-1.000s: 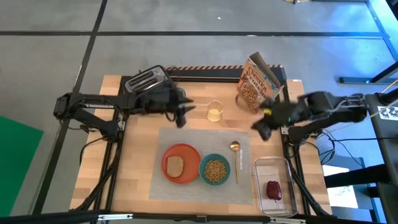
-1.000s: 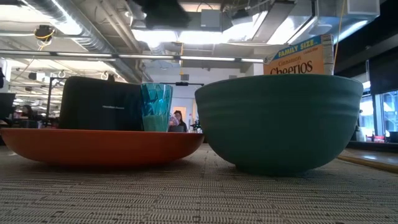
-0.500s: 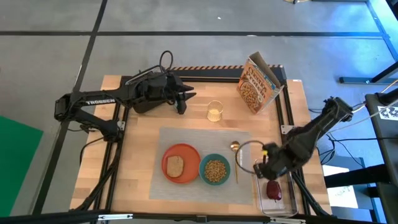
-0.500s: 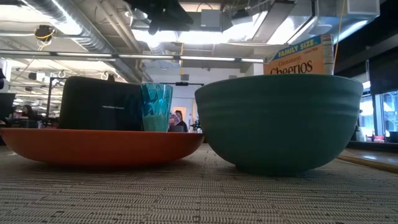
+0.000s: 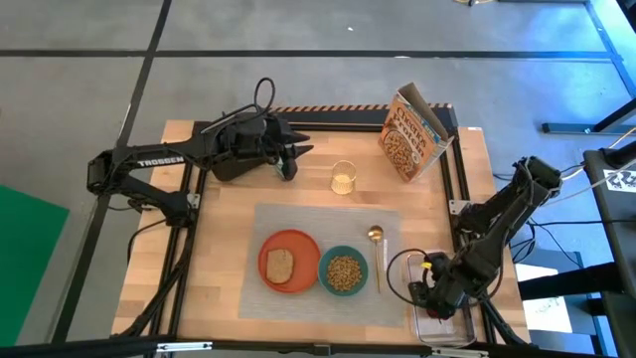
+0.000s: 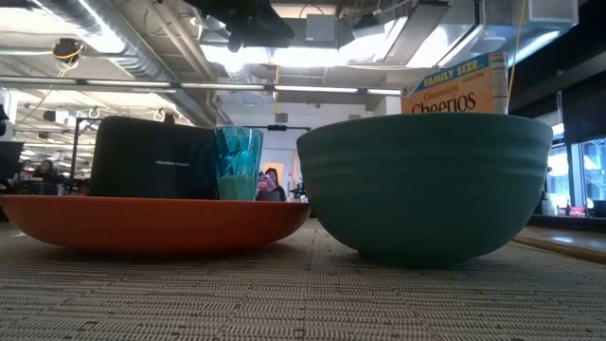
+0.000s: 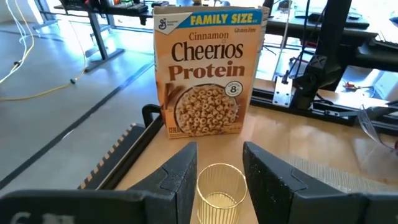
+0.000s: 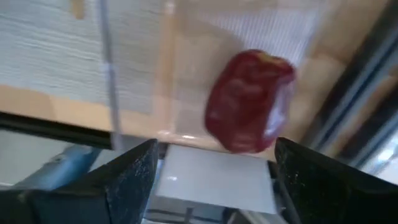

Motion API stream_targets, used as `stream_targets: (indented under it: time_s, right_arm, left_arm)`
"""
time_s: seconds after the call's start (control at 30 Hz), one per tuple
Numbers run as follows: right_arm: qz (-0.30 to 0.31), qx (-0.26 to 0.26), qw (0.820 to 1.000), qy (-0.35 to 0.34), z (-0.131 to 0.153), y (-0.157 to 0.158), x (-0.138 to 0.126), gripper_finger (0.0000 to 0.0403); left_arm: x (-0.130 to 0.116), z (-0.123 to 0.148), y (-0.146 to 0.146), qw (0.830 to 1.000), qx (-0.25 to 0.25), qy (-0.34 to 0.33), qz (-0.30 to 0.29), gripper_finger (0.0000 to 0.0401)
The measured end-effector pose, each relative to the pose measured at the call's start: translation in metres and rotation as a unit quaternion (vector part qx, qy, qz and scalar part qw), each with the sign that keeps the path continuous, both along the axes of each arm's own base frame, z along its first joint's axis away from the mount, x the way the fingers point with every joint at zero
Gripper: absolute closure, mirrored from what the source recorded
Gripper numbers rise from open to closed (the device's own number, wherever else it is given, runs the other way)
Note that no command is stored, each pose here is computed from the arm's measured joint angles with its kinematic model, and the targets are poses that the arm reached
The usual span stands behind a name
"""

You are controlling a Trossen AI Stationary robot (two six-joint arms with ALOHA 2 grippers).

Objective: Arrange a breakfast setting
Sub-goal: Put the apple on the orange plate

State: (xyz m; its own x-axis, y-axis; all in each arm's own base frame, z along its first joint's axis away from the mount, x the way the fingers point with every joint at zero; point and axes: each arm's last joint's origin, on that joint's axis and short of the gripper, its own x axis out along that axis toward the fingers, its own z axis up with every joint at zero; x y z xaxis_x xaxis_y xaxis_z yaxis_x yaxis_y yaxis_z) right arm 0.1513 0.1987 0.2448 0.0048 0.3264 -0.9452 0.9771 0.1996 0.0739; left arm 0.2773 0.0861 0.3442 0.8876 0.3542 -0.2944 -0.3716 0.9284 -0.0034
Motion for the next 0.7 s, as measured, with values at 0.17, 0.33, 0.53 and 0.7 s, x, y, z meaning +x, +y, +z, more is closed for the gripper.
stream_targets:
  time_s: [0.17,0.33,0.53,0.7]
  right_arm:
    - [0.017,-0.042,0.998,0.032,-0.006,-0.001,-0.008,0.0089]
    - [0.041,-0.075,0.996,0.034,-0.02,0.007,-0.007,0.0088]
    - [0.078,-0.08,0.991,0.067,-0.041,0.018,-0.001,0.0088]
    - [0.094,-0.062,0.989,0.094,-0.057,0.028,0.004,0.0088]
  left_arm:
    - [0.0,-0.001,-0.002,1.0,0.004,0.009,-0.006,0.0277]
    - [-0.001,-0.003,-0.002,1.0,0.001,0.02,-0.005,0.0277]
    - [-0.001,-0.004,-0.002,1.0,0.0,0.025,-0.006,0.0277]
    - [-0.001,-0.004,-0.002,1.0,0.0,0.025,-0.006,0.0277]
